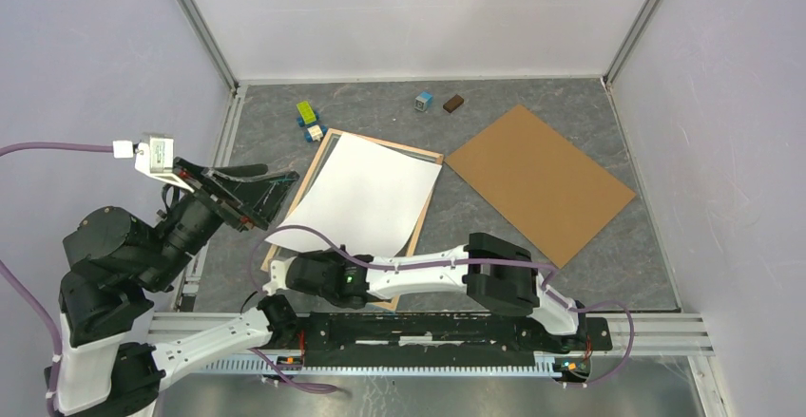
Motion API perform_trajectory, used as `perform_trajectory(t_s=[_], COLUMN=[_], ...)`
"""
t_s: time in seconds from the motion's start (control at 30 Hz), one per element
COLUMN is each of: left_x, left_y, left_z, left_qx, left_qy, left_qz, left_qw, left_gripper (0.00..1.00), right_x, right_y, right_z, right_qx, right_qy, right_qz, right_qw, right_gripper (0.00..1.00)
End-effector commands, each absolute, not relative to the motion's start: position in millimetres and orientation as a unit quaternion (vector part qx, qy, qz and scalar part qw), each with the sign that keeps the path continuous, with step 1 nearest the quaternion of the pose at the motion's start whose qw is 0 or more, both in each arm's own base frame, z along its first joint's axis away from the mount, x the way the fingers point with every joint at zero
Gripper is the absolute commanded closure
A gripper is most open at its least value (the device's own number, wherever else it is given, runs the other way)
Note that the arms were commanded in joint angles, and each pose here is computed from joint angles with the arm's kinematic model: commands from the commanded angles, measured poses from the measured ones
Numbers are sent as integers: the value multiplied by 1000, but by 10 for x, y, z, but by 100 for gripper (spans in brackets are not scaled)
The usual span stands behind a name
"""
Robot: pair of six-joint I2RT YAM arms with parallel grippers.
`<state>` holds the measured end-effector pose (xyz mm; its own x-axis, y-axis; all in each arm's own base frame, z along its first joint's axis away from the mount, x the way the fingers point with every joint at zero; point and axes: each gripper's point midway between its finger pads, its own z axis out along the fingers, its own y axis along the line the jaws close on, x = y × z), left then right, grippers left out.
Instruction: Put the photo into the frame
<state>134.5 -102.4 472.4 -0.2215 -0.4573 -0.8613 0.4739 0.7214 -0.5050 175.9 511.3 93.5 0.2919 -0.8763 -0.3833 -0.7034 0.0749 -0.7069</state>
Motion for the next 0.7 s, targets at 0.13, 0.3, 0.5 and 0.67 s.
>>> perform_trajectory(t_s=[0.13,0.3,0.5,0.67], left_x=[1424,1435,1455,1460], left_y=[-1086,-1099,-1135,-1137], left_z=[4767,4769,4762,4761], left_qx=[19,18,20,19], left_qy=[684,683,686,686], left_qz=[-359,-359,-358,-357], left_qw=[635,635,634,633], left_gripper=[0,0,0,0], right_x=[1700,1654,1683,1834], right_y=[5235,5237,5222,5147], right_z=[1348,1379,1343,1267], right_qx=[-669,-669,-669,-661], right_qy=[567,563,560,570], right_qz=[-47,-32,-37,-53], right_qw=[479,485,487,485], right_gripper=[100,100,100,100])
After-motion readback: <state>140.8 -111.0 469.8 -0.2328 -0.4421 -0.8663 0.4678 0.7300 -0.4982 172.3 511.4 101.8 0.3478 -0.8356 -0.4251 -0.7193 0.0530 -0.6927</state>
